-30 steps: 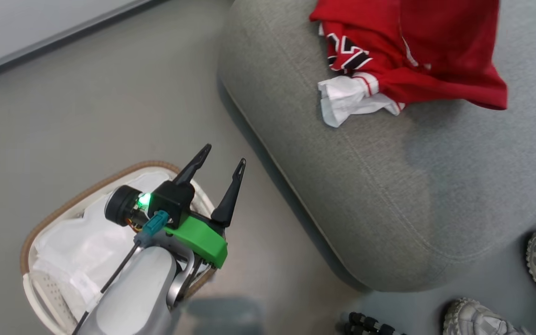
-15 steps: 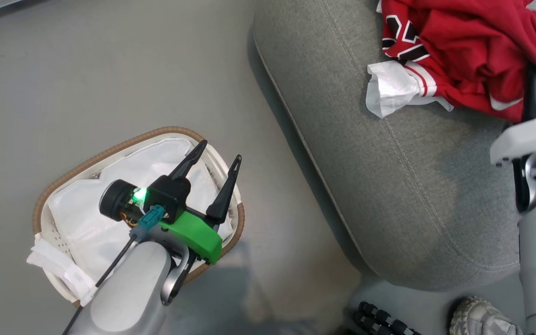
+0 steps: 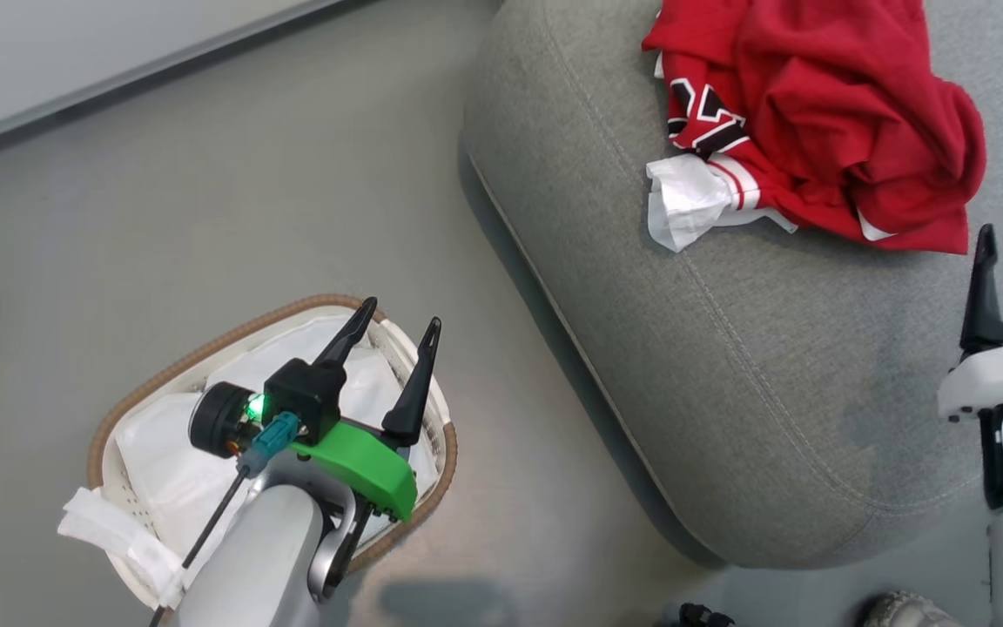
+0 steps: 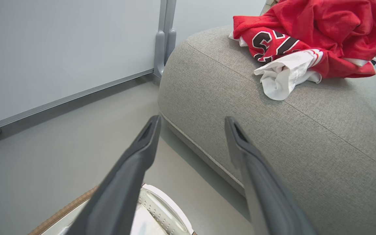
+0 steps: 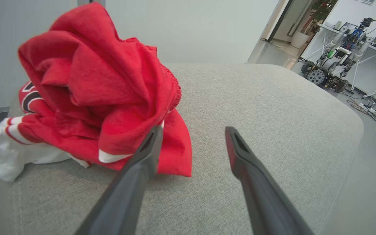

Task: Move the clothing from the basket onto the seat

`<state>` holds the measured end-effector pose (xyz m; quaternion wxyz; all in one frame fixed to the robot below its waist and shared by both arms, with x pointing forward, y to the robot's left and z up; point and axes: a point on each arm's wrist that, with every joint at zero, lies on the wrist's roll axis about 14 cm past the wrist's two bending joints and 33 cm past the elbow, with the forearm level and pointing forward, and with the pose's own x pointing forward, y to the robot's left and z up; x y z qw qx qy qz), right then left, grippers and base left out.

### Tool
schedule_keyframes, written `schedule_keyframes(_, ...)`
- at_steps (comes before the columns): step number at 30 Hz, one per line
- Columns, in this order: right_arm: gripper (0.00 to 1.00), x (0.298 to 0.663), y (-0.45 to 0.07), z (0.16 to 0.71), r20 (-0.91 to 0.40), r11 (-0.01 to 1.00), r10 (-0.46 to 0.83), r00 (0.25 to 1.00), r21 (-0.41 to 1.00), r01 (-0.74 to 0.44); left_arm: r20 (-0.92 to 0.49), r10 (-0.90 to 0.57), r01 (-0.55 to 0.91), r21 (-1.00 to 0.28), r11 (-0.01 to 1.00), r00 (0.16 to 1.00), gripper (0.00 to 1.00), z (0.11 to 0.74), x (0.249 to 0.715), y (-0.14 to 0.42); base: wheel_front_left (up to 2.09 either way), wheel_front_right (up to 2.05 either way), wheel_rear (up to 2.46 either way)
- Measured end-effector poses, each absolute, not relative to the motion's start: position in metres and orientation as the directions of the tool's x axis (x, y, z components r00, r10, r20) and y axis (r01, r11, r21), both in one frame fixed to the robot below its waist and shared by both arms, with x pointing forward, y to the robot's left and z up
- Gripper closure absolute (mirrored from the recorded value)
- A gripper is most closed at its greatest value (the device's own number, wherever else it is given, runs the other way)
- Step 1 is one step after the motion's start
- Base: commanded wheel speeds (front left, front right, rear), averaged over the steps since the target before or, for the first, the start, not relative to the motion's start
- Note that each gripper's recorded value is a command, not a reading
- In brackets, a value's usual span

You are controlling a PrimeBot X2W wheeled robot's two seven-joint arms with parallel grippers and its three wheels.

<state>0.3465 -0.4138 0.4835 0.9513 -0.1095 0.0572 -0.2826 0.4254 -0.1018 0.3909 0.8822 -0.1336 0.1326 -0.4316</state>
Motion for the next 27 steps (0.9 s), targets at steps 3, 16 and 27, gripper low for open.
schedule_keyframes(3, 0.0, 0.345, -0.401, 0.49, -0.024, 0.836, -0.523, 0.852, -0.21, 0.508, -0.114, -0.779, 0.715, -0.335, 0.614, 0.616, 0.0, 0.398, 0.426, -0.095, 0.0, 0.0, 0.0)
schedule_keyframes(16, 0.0, 0.417, -0.294, 0.513, 0.077, 0.971, -0.231, 0.97, -0.042, 0.235, -0.136, -0.572, 0.526, -0.266, 0.808, 0.809, 0.0, 0.411, 0.441, -0.017, 0.0, 0.0, 0.0)
schedule_keyframes(27, 0.0, 0.456, -0.202, 0.507, 0.079, 0.997, 0.012, 0.997, 0.074, -0.018, -0.177, -0.242, 0.207, -0.197, 0.958, 0.954, 0.0, 0.411, 0.438, 0.102, 0.0, 0.0, 0.0)
